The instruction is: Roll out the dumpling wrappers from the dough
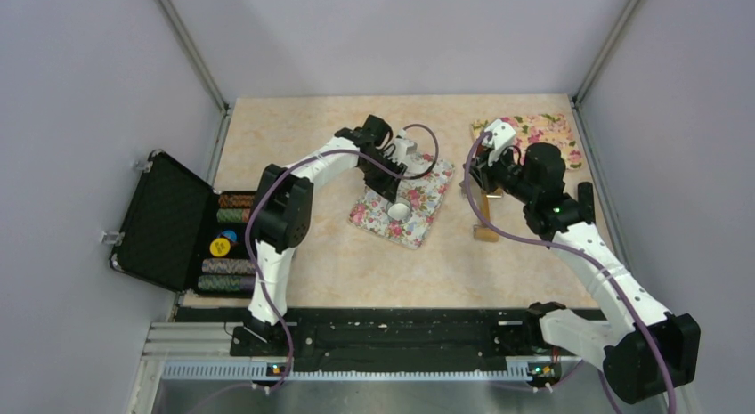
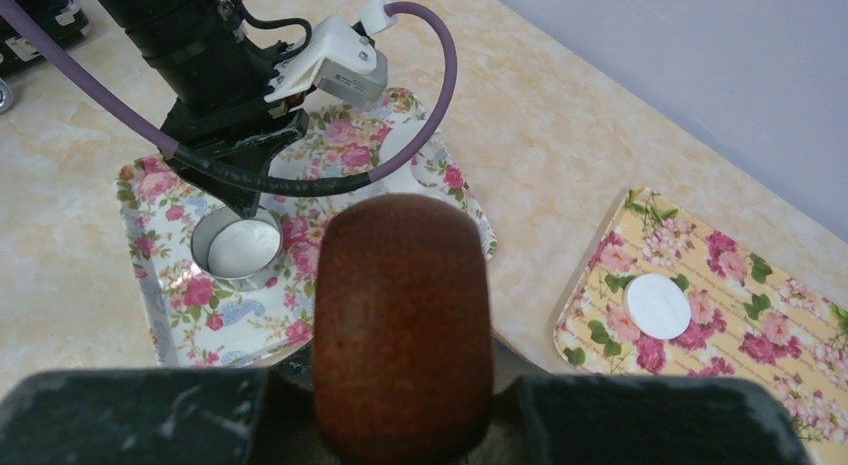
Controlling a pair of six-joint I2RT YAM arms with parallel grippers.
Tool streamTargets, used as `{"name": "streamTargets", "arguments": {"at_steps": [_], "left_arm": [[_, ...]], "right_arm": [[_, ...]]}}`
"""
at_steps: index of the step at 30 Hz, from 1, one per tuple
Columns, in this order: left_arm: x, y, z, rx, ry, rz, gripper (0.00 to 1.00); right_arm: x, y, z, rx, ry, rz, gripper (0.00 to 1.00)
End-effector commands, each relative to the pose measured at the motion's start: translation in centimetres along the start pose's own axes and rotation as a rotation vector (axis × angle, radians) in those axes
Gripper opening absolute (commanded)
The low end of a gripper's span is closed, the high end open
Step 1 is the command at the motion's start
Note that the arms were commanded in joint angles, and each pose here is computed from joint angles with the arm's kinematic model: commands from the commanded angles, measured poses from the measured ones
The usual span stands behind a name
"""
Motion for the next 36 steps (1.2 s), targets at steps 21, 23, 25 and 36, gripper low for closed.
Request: {"name": "streamTargets", "arguments": {"at_steps": [21,23,25,36], "left_arm": [[5.9,3.4,-7.1,0.078,-0.304,-0.115,0.0],[5.9,4.6,-7.4,0.103,-0.327,-0.169,0.0],[5.3,5.7,-7.5,0.113,-0.327,-0.223,0.0],[2.7,9.3,-8.4,0.145,-0.294,-0.328,0.0]], "right_arm": [[0.5,-1.2,-1.7,-0.008,-0.084,0.058,0.0],[0.5,-1.2,-1.8,-0.022,-0.091,0.064,0.0],[0.5,-1.3,-1.9,-0.04,-0.103,0.071,0.0],[0.2,-1.3,-1.6,-0.074,-0.109,0.072,0.0]]}}
Point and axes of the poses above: each gripper's point midway between its finger pads, its own x axis back along the fingers, its own y axis along the line the jaws close on, z = x × y, the point moved 5 cm from there along x, back along the fingers, and after that the axes turned 8 degrees about -x, right-handed, at the moved point
